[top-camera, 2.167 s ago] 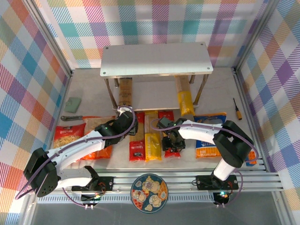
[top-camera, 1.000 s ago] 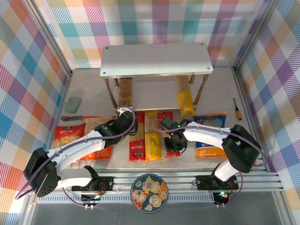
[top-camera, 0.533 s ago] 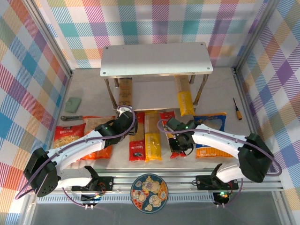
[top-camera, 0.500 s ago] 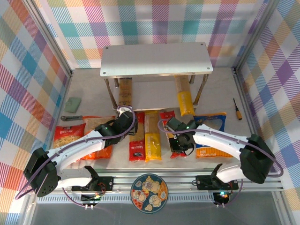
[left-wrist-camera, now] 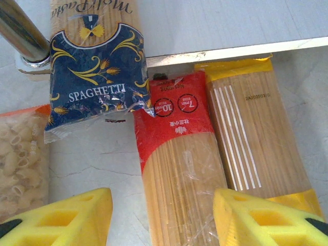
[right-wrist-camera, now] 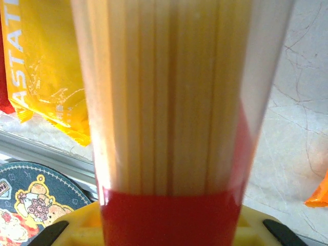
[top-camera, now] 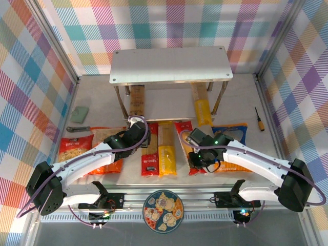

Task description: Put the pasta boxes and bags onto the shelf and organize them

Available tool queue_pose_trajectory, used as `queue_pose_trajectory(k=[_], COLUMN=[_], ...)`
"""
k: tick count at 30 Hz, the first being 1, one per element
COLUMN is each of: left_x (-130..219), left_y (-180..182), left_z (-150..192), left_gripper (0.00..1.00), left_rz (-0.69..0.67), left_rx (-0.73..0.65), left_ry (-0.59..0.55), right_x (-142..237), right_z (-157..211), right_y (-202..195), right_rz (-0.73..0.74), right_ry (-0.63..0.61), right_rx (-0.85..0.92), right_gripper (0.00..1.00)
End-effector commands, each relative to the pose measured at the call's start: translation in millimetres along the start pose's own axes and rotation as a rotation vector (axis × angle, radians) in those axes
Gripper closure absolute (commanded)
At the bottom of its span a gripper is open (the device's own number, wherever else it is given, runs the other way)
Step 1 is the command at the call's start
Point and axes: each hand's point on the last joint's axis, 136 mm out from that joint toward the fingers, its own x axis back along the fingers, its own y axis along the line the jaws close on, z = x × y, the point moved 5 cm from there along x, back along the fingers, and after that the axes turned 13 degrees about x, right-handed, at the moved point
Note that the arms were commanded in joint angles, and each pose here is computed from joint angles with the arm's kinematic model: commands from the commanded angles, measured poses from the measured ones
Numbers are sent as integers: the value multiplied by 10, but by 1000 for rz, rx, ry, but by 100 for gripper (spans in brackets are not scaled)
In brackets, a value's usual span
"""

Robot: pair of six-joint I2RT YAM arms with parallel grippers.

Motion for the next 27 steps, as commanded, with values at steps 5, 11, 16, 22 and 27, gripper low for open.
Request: queue_pose_trajectory(k=[5,11,16,22,27], left_x=[86,170,211,209,215], left_y=[5,107,154,163,183], left_z=[-80,-77,-89,-81,-75], left_gripper=[45,45,44,44,43], left_rz=[-9,-25,-36,-41,-48], left_rx=[15,18,18,14,11], left_ry=[-22,-39,-55,-53,-54], right_x=[131,100,136,61,-19], right_z=[-731,-1181,-1553,-1900,-2063], right_y=[-38,-288,-495,-714,-869], right_rz=[42,66,102,142,160], right_ry=[-158,-200,-237,-228,-224], right_rx=[48,32,41,38,6], right_gripper=[100,100,100,100,100])
